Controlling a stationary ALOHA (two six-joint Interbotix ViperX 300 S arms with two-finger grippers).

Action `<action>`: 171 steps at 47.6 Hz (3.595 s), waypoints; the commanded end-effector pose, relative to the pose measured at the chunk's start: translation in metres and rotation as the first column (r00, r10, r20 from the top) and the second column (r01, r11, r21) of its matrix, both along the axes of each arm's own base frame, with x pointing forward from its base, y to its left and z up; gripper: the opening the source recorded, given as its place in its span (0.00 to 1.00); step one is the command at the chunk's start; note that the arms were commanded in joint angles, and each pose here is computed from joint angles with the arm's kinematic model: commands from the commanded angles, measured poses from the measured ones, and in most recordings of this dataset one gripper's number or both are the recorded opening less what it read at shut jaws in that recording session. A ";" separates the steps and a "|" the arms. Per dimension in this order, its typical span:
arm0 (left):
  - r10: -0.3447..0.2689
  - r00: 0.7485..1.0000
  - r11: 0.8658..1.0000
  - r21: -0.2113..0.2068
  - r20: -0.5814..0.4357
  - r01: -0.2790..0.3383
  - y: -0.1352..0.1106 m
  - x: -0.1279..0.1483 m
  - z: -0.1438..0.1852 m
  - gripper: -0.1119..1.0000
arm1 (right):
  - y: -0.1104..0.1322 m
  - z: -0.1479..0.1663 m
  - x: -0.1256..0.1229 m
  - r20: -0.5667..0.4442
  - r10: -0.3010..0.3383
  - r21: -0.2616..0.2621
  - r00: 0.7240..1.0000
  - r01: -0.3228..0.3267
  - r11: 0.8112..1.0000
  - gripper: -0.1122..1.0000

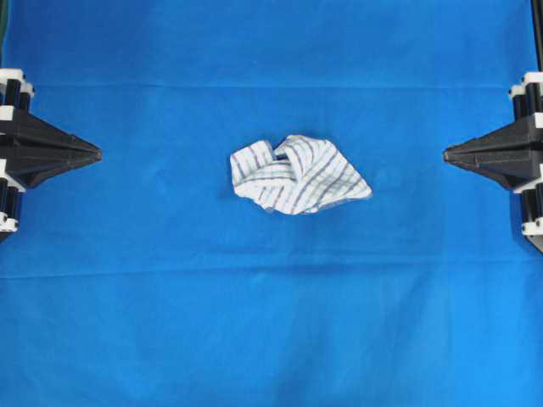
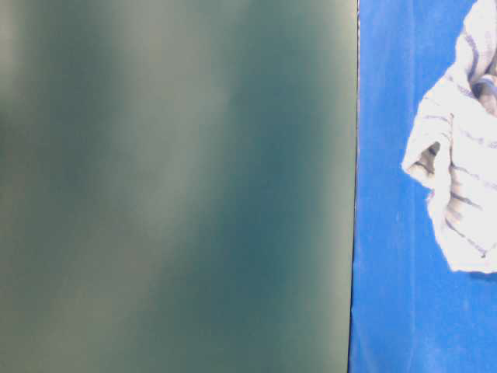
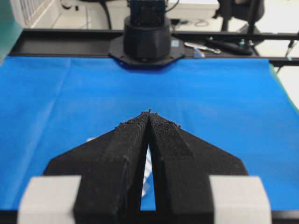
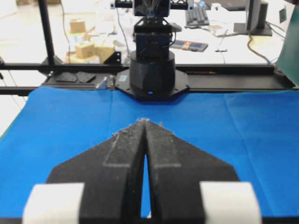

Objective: Hand over the towel.
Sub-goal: 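Move the left gripper toward the white blue-striped towel, then close the left gripper on the towel's left edge and lift it, then hold the towel up with the left gripper toward the table center, then move the right gripper to the towel and grasp its right side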

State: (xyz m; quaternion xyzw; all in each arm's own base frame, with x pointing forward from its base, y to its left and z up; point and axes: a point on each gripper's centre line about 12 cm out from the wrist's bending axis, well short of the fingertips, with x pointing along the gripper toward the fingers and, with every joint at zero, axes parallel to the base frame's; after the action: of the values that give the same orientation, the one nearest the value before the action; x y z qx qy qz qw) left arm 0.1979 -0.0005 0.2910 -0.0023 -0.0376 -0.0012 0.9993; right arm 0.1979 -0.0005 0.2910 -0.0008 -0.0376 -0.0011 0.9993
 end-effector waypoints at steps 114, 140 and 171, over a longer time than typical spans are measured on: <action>0.102 0.873 0.994 0.079 -0.478 -0.073 0.042 0.193 -0.067 0.18 | -0.001 -0.011 0.016 -0.089 -0.004 0.006 0.996 0.005 1.000 0.10; 0.049 0.990 0.996 0.080 -0.130 -0.038 0.012 0.126 0.007 0.18 | -0.001 -0.016 0.021 -0.109 -0.006 0.008 0.994 0.006 1.000 0.10; 0.048 0.989 0.996 0.080 -0.139 -0.038 0.012 0.128 0.005 0.18 | -0.002 0.004 0.097 -0.135 -0.006 -0.013 0.991 0.004 1.000 0.64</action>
State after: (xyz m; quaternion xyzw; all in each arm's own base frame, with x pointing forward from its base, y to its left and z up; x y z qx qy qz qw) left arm 0.3243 0.0128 0.2856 0.0374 0.0491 0.0199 0.9979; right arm 0.2798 -0.0020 0.2835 -0.0036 0.0422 -0.0032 0.9991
